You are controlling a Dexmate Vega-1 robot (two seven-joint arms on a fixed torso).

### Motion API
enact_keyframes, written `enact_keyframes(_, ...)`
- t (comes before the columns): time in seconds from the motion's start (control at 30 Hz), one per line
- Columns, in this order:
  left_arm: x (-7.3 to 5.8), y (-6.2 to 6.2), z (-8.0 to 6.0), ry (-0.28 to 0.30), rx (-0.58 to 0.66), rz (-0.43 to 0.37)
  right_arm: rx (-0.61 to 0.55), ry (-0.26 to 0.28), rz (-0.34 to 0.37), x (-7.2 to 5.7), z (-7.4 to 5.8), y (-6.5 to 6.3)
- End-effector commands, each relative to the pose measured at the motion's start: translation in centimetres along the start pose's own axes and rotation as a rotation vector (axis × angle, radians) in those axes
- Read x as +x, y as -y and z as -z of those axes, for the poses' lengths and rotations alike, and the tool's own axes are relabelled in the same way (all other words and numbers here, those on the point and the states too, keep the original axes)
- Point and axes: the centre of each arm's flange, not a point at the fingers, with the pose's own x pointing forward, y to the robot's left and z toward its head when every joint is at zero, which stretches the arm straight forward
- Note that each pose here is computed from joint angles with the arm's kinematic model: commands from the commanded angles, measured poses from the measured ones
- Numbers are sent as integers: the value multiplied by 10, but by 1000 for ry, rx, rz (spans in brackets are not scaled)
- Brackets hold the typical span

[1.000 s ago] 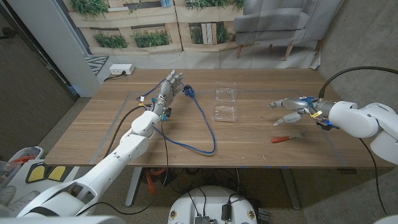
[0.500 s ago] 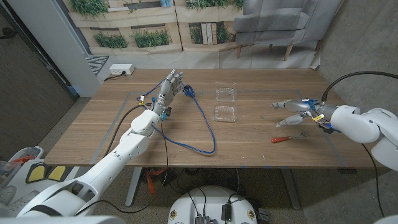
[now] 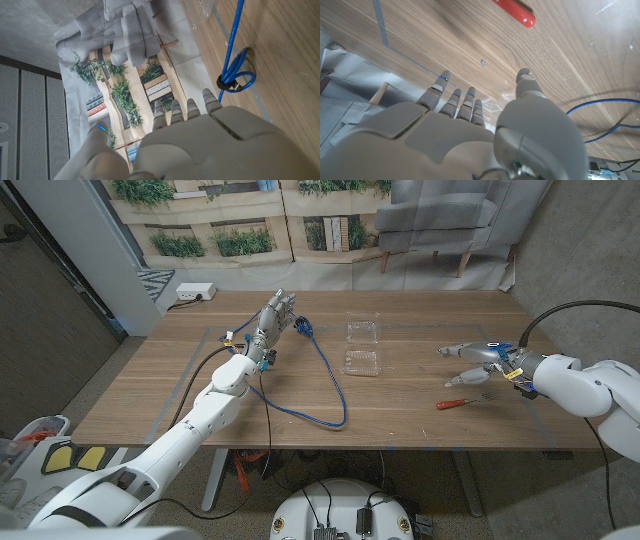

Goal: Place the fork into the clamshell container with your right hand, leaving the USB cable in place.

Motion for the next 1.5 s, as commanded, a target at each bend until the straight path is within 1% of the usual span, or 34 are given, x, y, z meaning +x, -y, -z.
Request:
enact_keyframes(0.03, 1, 3, 2, -2, 5, 1, -8, -10, -3, -3, -1, -6)
enact_keyframes(0.3, 4, 8, 5, 5, -1, 4, -3, -15, -2, -4, 0, -12)
enact_keyframes(0.47, 4, 8, 2, 6, 2, 6, -9, -13, 1, -5, -2, -16)
enact_keyframes(0.57, 5, 7, 2, 7, 3, 5, -22, -7, 4, -5, -6, -19)
enact_keyframes(0.7, 5, 9, 1, 8, -1, 4, -34, -16, 21, -6, -8, -22)
enact_keyframes(0.83, 4, 11, 2, 4, -2, 10, -46, -23, 35, -7, -7, -24)
enact_keyframes(0.87, 4, 12, 1, 5, -1, 10, -46, -23, 36, -8, -6, -26)
enact_keyframes(1.13, 3, 12, -1, 7, 3, 0, -38, -15, 19, -6, -5, -36)
enact_keyframes(1.5, 0, 15, -3, 10, 3, 0, -43, -20, 3, -6, -4, -45)
